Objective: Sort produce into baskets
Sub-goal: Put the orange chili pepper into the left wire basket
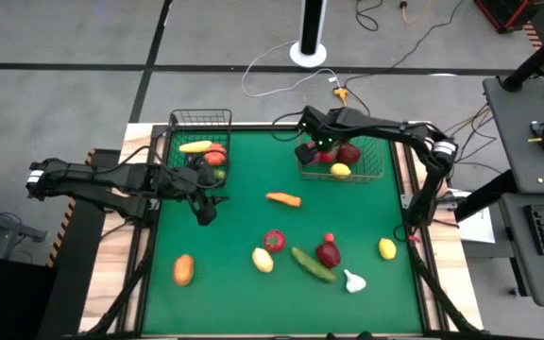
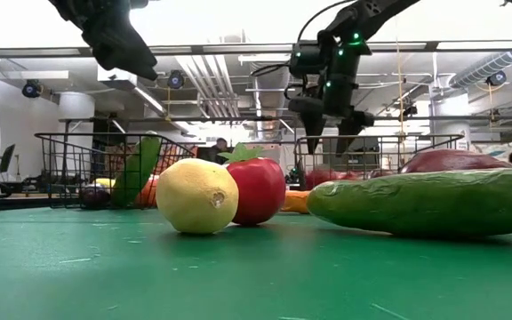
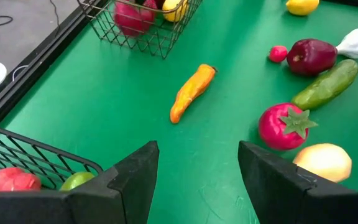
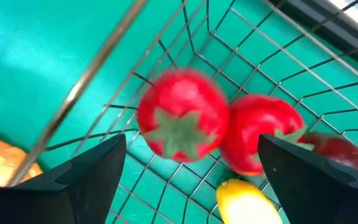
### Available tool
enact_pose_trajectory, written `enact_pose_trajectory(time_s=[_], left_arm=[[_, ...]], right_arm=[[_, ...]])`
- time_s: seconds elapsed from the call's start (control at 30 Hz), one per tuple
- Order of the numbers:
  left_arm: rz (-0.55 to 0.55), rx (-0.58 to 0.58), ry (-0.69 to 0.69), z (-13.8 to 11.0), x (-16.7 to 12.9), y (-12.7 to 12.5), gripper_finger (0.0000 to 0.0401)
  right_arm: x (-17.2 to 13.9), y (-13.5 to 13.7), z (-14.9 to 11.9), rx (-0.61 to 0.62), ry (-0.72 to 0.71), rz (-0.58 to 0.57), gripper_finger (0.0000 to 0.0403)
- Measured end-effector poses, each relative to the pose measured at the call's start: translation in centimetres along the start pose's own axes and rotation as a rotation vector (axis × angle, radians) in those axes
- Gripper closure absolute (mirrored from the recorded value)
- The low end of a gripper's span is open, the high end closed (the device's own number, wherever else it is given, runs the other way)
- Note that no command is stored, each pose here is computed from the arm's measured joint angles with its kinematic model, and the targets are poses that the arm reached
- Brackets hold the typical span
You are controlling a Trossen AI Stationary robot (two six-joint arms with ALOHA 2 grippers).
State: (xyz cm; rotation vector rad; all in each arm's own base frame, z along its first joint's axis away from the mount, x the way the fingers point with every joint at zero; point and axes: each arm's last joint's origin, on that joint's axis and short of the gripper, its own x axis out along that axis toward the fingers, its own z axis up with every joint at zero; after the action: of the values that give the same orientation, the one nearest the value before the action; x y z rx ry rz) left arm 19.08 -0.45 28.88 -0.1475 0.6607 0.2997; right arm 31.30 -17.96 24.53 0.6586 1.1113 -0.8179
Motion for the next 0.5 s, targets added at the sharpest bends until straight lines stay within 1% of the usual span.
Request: enact_pose_trajectory(time_s=[0.23,0.37,0.5], left_arm=[[0.007,-0.022,0.022,-0.4,0.2,0.0,0.0195],[0.012,-0.040,0.039,-1.0,0.6,0.1,0.0195],[0.015,-0.063,0.065,-1.8,1.0,0.0,0.0195]], right_arm=[[-3.2,-0.2,-0.2,0.004,-0.095,0.041,0.0046],[-5.6,0.3,-0.7,-0.006,-0.173,0.081,0.0046],[-7.9,1.3,-1.8,-0.038,-0.262,0.070,0.0046]])
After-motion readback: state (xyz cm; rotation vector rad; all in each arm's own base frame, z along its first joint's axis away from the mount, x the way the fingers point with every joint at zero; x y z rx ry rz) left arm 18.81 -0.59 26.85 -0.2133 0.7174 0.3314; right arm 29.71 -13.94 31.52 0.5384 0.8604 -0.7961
